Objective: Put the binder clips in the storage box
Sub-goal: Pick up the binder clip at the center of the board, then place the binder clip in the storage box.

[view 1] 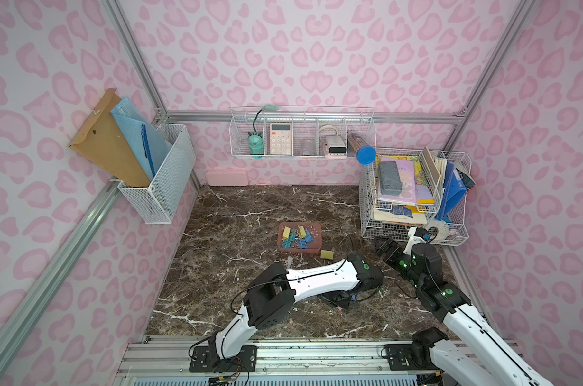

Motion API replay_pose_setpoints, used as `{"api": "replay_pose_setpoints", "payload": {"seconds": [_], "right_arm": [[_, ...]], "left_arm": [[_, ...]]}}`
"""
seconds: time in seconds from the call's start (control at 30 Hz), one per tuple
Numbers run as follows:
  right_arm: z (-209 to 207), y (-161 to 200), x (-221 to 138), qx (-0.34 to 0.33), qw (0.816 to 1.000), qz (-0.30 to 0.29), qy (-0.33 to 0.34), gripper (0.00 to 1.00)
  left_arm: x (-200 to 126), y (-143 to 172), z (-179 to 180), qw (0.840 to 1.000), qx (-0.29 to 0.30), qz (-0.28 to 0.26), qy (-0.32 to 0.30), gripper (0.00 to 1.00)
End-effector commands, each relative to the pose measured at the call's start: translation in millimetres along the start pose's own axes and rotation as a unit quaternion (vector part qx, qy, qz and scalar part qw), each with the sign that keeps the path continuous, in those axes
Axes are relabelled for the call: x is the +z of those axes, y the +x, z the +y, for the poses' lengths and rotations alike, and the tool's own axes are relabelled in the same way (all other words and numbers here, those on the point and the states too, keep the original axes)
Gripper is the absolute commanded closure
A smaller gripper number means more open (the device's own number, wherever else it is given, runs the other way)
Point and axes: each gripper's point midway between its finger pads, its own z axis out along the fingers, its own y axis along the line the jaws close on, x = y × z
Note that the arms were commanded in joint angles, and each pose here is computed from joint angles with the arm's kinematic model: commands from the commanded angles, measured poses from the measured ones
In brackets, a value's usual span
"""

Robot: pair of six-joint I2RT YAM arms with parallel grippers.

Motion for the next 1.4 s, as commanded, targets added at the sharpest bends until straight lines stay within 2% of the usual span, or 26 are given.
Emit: {"api": "replay_pose_setpoints", "payload": {"seconds": [0.0, 0.2, 0.4, 0.53, 0.63, 0.77, 0.93, 1.1, 1.37], "right_arm": [[5.1, -2.2, 0.6, 0.005, 1.000, -0.002, -0.010, 0.05], [4.0, 0.2, 3.2, 0.008, 1.000, 0.002, -0.010, 0.05], [4.4, 0.2, 3.1, 0.008, 1.000, 0.002, -0.011, 0.05], [5.6, -0.2, 3.0, 0.011, 1.000, 0.001, -0.014, 0.05], [5.6, 0.0, 3.1, 0.012, 1.000, 0.001, -0.014, 0.05], [5.9, -0.4, 1.5, 0.013, 1.000, 0.001, -0.015, 0.05], [6.9, -1.0, -0.1, 0.015, 1.000, 0.000, -0.017, 0.05], [9.9, -1.8, 0.3, 0.016, 1.000, 0.001, -0.021, 0.05], [7.4, 0.1, 0.0, 0.017, 1.000, 0.004, -0.018, 0.05]], "left_arm": [[-13.0, -2.3, 13.9, 1.000, -0.019, -0.019, -0.007, 1.00], [-35.7, -5.4, 37.4, 0.999, -0.034, -0.036, -0.010, 1.00], [-63.1, -7.7, 70.4, 0.997, -0.038, -0.054, -0.040, 1.00], [-80.3, -24.1, 108.1, 0.994, -0.057, -0.081, -0.051, 1.00], [-81.6, -43.9, 139.5, 0.992, -0.078, -0.089, -0.052, 1.00], [-71.3, -71.6, 174.2, 0.989, -0.109, -0.089, -0.035, 1.00], [-39.9, -101.8, 211.3, 0.989, -0.136, -0.055, -0.015, 1.00], [-4.9, -123.7, 215.3, 0.988, -0.150, -0.020, 0.040, 1.00], [24.9, -141.3, 222.8, 0.985, -0.161, -0.007, 0.064, 1.00]]}}
